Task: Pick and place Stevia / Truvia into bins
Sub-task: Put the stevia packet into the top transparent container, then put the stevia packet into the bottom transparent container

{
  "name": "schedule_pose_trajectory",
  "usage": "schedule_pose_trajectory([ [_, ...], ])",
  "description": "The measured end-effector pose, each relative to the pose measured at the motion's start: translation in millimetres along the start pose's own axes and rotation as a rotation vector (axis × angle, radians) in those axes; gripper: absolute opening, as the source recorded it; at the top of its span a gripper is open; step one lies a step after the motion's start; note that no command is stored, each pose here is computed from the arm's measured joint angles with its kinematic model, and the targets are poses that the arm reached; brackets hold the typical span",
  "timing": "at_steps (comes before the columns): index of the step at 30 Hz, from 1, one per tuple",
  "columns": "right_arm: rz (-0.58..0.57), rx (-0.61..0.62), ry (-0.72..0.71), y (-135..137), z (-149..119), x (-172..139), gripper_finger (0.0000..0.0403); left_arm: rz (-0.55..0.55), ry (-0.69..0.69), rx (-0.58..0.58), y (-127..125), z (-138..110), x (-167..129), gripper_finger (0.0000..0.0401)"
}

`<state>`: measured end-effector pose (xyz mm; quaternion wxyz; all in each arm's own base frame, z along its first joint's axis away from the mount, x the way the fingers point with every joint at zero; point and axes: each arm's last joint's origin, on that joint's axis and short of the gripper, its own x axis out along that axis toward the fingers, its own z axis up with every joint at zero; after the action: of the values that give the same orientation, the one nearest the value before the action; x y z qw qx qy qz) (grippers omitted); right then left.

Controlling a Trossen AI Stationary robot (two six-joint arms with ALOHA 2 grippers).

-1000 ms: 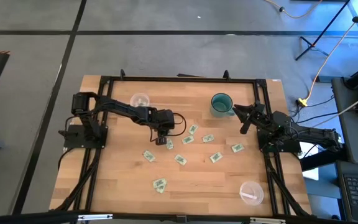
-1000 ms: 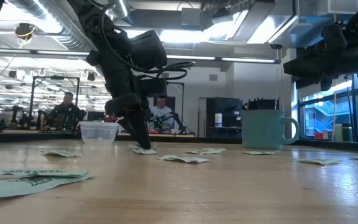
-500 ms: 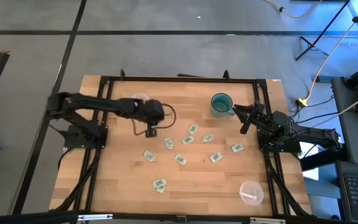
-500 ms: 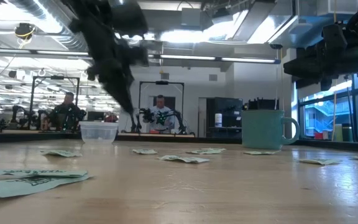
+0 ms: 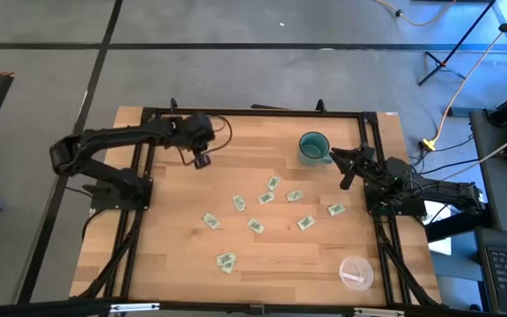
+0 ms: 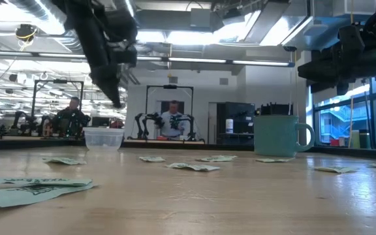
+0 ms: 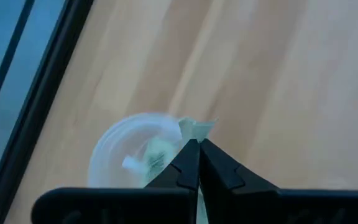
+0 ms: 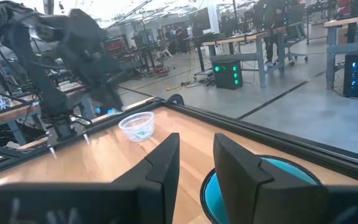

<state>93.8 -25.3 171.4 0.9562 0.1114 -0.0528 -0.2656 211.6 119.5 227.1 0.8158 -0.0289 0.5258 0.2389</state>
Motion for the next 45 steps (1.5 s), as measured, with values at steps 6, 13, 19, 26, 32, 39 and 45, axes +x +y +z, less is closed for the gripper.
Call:
schedule_pose_trajectory([
  [6,0.000,0.000,0.000,0.0,0.0,0.0,0.0102,0.048,0.042,-0.108,26.5,-16.8,16.6,0.0003],
  [13,0.000,0.000,0.000,0.0,0.0,0.0,0.0102,0.036,0.024,-0.177,37.0,-34.5,33.4,0.0003],
  [19,0.000,0.000,0.000,0.0,0.1,0.0,0.0102,0.041,0.016,-0.188,37.5,-39.7,38.2,0.0005],
  [26,0.000,0.000,0.000,0.0,0.0,0.0,0.0102,0.046,0.003,-0.212,37.0,-40.2,39.8,0.0009],
  [32,0.000,0.004,0.000,0.0,0.1,0.0,0.0102,0.062,0.007,-0.212,37.4,-40.3,39.7,0.0043],
  [39,0.057,0.013,-0.020,2.4,4.7,-0.4,0.0102,0.158,0.009,-0.201,41.4,-37.7,36.2,0.0080],
  [45,0.243,-0.079,-0.030,15.8,40.0,-1.7,0.0102,0.081,-0.115,-0.181,43.0,-26.5,19.8,0.0090],
])
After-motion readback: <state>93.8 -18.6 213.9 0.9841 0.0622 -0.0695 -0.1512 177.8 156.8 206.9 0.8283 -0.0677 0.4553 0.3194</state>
